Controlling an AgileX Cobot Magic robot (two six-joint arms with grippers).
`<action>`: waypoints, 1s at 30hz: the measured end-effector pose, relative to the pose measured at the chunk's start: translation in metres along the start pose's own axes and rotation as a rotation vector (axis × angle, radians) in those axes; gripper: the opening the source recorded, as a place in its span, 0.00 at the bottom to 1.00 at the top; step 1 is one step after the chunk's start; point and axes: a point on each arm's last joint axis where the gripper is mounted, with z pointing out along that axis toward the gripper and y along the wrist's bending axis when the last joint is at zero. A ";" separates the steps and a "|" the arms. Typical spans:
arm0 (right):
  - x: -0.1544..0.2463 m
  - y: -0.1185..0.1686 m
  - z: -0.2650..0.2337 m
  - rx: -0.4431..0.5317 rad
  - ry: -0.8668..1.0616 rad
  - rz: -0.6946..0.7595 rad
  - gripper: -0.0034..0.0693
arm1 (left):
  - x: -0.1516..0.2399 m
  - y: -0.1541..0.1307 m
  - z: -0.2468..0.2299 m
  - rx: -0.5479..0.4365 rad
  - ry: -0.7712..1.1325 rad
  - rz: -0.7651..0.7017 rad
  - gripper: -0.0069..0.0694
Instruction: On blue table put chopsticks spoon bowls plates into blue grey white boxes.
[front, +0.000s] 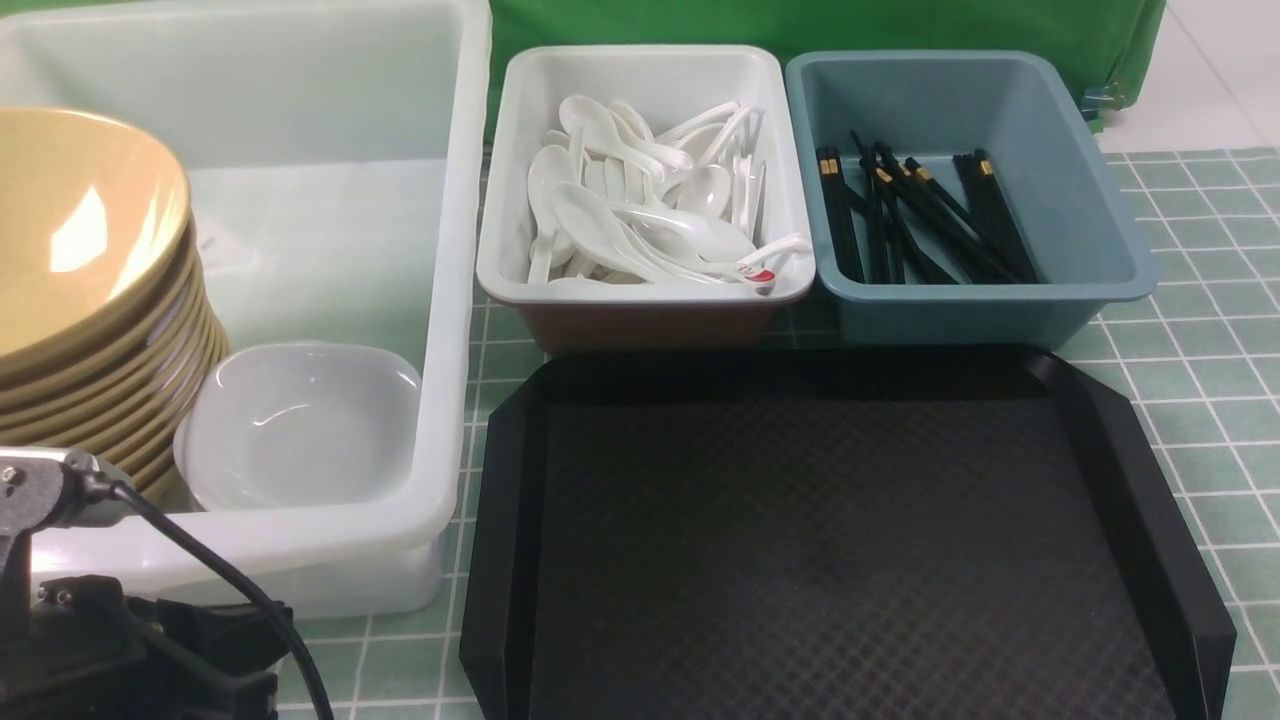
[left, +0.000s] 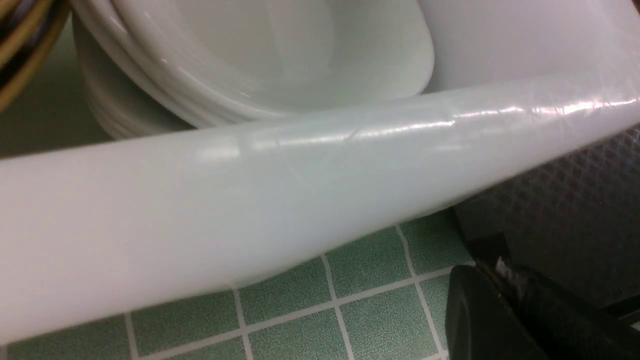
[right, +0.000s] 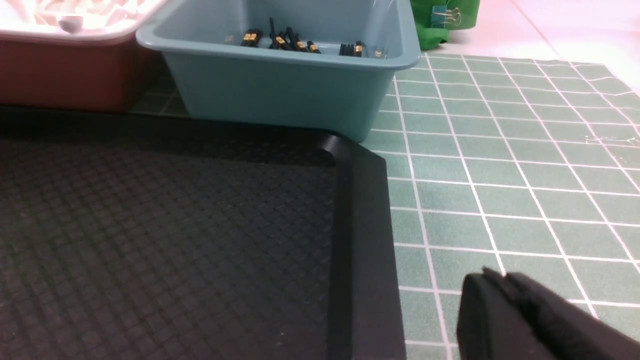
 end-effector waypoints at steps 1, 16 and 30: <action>0.000 0.000 0.000 0.000 0.001 -0.001 0.13 | 0.001 -0.001 -0.001 0.002 -0.007 0.003 0.10; 0.000 0.000 0.000 0.001 0.000 -0.003 0.14 | 0.060 0.000 -0.046 -0.226 -0.541 0.186 0.10; 0.000 0.000 0.000 0.001 0.001 -0.003 0.15 | 0.087 0.028 -0.010 -0.305 -0.539 0.090 0.10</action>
